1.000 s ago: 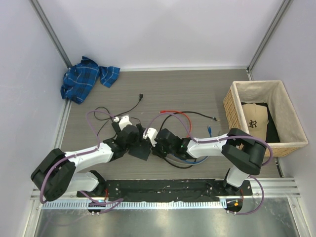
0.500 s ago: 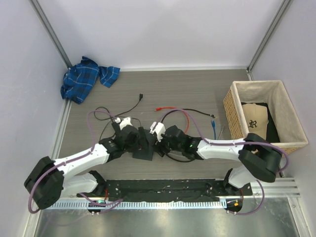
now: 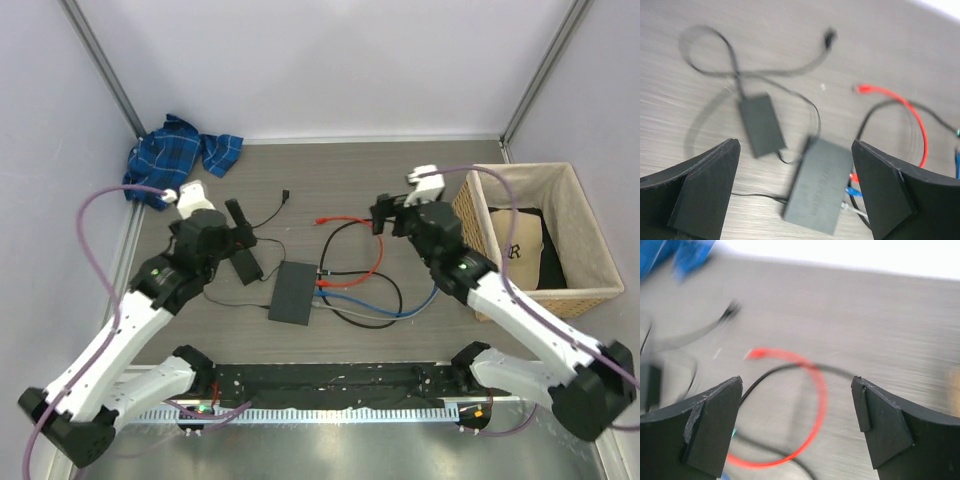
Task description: Insert the plug into the switch port
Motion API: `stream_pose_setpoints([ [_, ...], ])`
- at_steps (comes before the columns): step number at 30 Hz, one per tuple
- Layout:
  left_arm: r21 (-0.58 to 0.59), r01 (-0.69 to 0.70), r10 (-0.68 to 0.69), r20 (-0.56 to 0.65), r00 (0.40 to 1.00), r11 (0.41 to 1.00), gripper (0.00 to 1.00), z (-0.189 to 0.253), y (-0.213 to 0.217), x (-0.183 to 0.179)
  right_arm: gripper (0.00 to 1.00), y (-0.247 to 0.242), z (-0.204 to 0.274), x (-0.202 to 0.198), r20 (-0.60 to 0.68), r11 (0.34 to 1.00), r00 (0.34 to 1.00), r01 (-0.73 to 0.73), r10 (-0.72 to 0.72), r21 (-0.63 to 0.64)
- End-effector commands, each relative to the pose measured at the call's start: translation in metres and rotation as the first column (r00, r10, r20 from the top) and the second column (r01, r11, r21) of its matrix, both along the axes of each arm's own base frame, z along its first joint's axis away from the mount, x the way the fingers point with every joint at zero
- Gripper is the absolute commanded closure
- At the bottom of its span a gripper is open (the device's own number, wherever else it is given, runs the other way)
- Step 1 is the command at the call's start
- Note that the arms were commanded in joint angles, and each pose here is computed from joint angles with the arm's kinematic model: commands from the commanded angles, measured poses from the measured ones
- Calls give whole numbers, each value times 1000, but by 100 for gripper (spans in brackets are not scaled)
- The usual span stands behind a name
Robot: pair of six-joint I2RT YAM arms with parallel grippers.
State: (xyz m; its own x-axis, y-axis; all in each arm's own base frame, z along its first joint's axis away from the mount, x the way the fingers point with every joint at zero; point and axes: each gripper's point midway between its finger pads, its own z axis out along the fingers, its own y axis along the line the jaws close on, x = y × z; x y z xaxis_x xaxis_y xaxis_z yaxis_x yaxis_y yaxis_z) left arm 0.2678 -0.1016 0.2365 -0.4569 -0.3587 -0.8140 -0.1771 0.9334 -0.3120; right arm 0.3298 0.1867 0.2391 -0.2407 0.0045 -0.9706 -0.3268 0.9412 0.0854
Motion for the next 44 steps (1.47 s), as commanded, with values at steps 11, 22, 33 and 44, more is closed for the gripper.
stream_pose_setpoints([
  [11, 42, -259, 216, 432, 876, 965, 0, 126, 128, -88, 0, -189, 114, -106, 254, 815, 776, 529, -577, 237],
  [22, -117, -300, 314, 551, 773, 947, 0, 131, 164, -133, 0, -216, 110, -132, 319, 796, 730, 561, -604, 226],
  [33, -155, -300, 333, 563, 756, 941, 0, 119, 167, -137, 0, -218, 99, -132, 324, 783, 713, 570, -621, 249],
  [44, -145, -347, 367, 547, 753, 927, 0, 112, 175, -138, 0, -221, 100, -138, 341, 778, 700, 551, -628, 303],
])
